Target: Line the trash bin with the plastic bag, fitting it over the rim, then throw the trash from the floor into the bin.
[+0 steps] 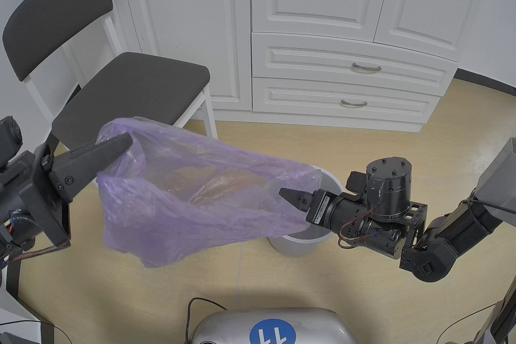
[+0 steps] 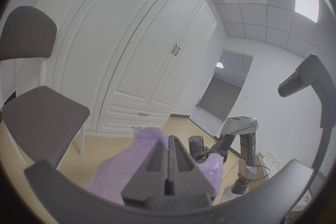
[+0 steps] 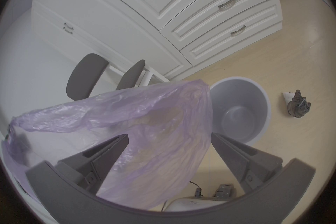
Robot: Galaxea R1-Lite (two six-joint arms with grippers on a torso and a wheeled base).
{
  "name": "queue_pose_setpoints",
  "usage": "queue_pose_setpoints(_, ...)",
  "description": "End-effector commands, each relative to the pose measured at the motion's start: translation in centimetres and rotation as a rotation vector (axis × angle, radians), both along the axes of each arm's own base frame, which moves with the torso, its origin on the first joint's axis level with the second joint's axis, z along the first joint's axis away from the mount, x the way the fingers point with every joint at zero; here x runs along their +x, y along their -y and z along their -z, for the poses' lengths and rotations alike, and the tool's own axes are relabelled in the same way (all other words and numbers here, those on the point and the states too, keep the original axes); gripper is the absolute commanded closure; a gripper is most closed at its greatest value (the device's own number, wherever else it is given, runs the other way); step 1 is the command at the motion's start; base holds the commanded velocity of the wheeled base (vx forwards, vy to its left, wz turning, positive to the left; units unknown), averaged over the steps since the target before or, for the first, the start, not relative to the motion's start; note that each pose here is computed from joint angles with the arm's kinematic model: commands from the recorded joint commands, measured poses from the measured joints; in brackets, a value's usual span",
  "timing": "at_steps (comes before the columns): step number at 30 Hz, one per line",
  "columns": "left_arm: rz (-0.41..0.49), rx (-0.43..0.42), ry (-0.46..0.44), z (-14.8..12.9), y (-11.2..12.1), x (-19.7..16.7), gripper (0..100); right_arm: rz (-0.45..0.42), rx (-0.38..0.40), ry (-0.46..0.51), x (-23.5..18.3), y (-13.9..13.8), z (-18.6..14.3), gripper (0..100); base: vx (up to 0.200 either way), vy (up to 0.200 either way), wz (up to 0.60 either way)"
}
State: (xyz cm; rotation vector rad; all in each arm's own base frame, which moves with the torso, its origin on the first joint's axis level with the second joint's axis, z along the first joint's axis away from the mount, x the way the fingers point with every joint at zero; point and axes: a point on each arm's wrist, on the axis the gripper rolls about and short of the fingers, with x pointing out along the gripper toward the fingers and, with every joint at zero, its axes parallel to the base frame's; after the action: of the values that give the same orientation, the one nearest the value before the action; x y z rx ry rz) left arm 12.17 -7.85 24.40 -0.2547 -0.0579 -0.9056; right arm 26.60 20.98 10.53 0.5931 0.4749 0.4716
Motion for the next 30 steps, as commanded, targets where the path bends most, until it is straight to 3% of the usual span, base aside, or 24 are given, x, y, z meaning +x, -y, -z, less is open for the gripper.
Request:
queue_pose_setpoints(1,-0.003,-0.01,0.013,-0.3,0.0,0.0,100,-0.009,-0.024,-0.014,-0.2,0.1,0.6,0,0.0,0.0,0.0)
queue_pose_setpoints(8,0.002,-0.027,0.039,-0.7,-0.1,-0.4,100,-0.022,-0.055,-0.041,-0.1,0.0,1.8,0,0.0,0.0,0.0)
queue_pose_setpoints(19,0.08,-0.101,0.087,-2.1,-0.6,-2.8,100,-0.057,-0.058,-0.094,0.6,-0.8,4.2,0,0.0,0.0,0.0)
queue_pose_setpoints(30,0.112,-0.101,0.084,-2.0,-0.4,-3.2,100,-0.047,0.08,0.016,0.8,-1.3,3.8,0,0.0,0.0,0.0)
